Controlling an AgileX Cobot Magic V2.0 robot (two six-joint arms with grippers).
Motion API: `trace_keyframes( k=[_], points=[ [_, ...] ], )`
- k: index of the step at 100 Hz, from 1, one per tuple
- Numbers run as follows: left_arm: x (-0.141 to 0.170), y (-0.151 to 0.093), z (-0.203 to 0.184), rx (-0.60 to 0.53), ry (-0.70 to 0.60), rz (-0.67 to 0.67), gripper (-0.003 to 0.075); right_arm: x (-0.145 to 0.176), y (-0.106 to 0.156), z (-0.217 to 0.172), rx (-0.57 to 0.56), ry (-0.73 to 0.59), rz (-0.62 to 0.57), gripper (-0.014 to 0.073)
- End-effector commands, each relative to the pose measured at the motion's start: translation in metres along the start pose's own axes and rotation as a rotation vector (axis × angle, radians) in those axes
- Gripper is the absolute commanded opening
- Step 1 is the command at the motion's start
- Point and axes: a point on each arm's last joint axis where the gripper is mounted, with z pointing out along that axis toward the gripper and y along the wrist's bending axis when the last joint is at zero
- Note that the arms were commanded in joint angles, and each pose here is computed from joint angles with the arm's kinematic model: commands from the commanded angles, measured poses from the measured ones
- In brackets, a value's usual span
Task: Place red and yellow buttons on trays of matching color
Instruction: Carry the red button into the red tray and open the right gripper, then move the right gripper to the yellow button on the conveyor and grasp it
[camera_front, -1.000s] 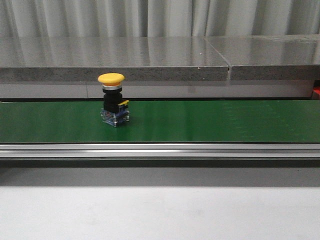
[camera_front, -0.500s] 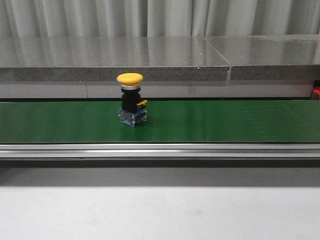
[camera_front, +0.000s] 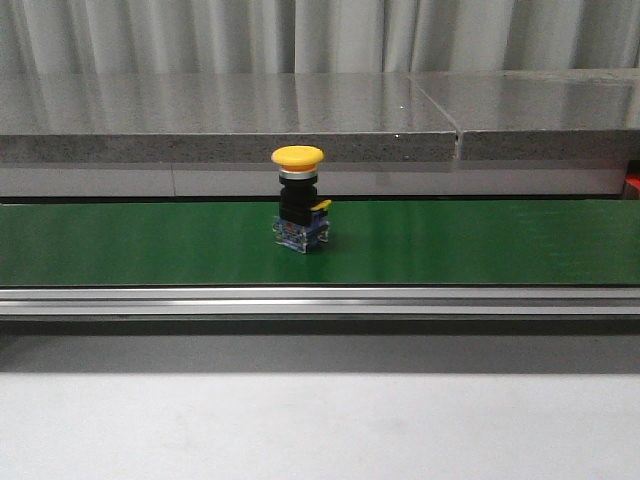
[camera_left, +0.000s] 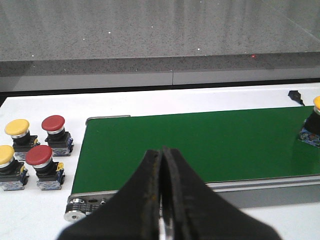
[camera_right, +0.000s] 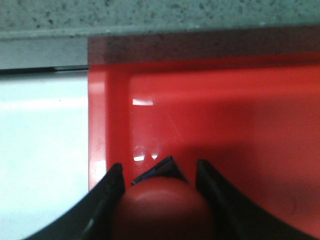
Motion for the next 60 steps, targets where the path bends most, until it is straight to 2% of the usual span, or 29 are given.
trace_keyframes(
  k=[1,16,22,29,41,46,53,60],
  points=[
    [-0.0131,0.0000,-0.0025,0.002,-0.084,-0.014,-0.0019,-0.0218,-0.0029,-0.0335,0.031,-0.124,-0.017,0.0143],
    [-0.0131,0.0000,-0.0025,0.002,-0.084,-0.014,-0.0019,-0.0201,-0.0036,-0.0295,0.032,-0.113,-0.019,0.0146],
    [-0.0131,0.0000,-0.0025,0.002,-0.084,-0.014,-0.0019,-0.0201,-0.0036,-0.0295,0.032,-0.113,-0.019,0.0175],
    [-0.0131,0.0000,-0.0025,0.002,-0.084,-0.014,-0.0019,-0.0195,-0.0035,-0.0294,0.030,-0.107,-0.019,0.0258],
    [-0.0131,0.0000,-0.0025,0.002,-0.084,-0.014,-0.0019,-0.0190,-0.0033,-0.0293,0.028,-0.100,-0.019,0.0464],
    [-0.0131,0.0000,-0.0025,0.002,-0.084,-0.014,-0.0019,-0.0190,-0.0033,-0.0293,0.028,-0.100,-0.019,0.0522],
    [-0.0131,0.0000,-0.0025,0.002,-0.084,-0.014,-0.0019,-0.0193,-0.0034,-0.0294,0.029,-0.104,-0.019,0.0573],
    [-0.0131,0.0000,-0.0025,0.002,-0.084,-0.014,-0.0019,-0.0204,-0.0034,-0.0313,0.031,-0.112,-0.019,0.0589]
  ],
)
